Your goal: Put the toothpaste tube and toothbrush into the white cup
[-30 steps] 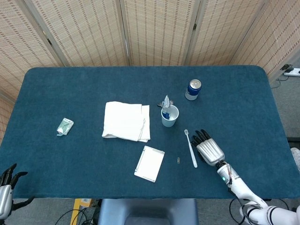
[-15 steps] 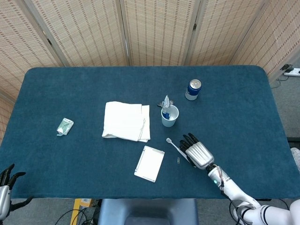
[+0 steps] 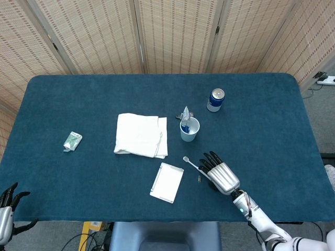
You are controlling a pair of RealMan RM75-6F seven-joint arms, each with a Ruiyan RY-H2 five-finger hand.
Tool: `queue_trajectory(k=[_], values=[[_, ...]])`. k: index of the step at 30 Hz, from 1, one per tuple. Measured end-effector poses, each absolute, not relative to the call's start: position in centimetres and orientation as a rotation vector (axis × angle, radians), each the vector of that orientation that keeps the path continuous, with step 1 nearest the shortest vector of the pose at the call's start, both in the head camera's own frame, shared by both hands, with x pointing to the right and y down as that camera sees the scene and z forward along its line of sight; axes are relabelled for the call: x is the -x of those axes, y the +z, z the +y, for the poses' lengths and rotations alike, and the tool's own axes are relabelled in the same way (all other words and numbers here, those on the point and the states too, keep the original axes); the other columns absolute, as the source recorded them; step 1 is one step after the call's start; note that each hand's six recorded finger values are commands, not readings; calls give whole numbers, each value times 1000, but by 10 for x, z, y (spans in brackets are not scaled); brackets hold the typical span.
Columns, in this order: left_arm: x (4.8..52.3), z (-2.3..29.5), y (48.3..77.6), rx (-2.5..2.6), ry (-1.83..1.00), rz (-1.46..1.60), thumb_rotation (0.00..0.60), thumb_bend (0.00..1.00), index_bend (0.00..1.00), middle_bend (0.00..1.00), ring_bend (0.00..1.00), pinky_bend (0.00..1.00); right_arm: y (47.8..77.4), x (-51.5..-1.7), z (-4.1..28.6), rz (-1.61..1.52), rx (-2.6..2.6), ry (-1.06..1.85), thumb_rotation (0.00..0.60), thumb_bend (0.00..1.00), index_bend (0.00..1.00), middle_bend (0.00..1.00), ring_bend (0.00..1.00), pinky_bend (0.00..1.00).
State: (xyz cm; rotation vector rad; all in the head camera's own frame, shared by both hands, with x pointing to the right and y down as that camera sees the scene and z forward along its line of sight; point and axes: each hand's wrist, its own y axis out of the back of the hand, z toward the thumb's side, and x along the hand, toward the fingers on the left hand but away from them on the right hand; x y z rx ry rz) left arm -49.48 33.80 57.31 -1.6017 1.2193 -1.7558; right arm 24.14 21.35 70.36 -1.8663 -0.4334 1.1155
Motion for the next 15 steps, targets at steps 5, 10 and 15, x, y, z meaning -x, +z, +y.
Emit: queue_trajectory(k=[5,10,15], values=[[494,338,573,1602,-1755,1218,600,135,284,54,23,147,709,-239,214,-460,1882,1136,600,119,297,180,15,76],[495,340,572,1600,-1761,1218,600,135,284,54,23,147,717,-241,212,-463,1881,1157,600,119,297,180,15,75],[495,340,572,1598,-1763,1218,600,135,284,54,23,147,721,-249,206,-477,1864,1180,600,120,297,180,15,76]])
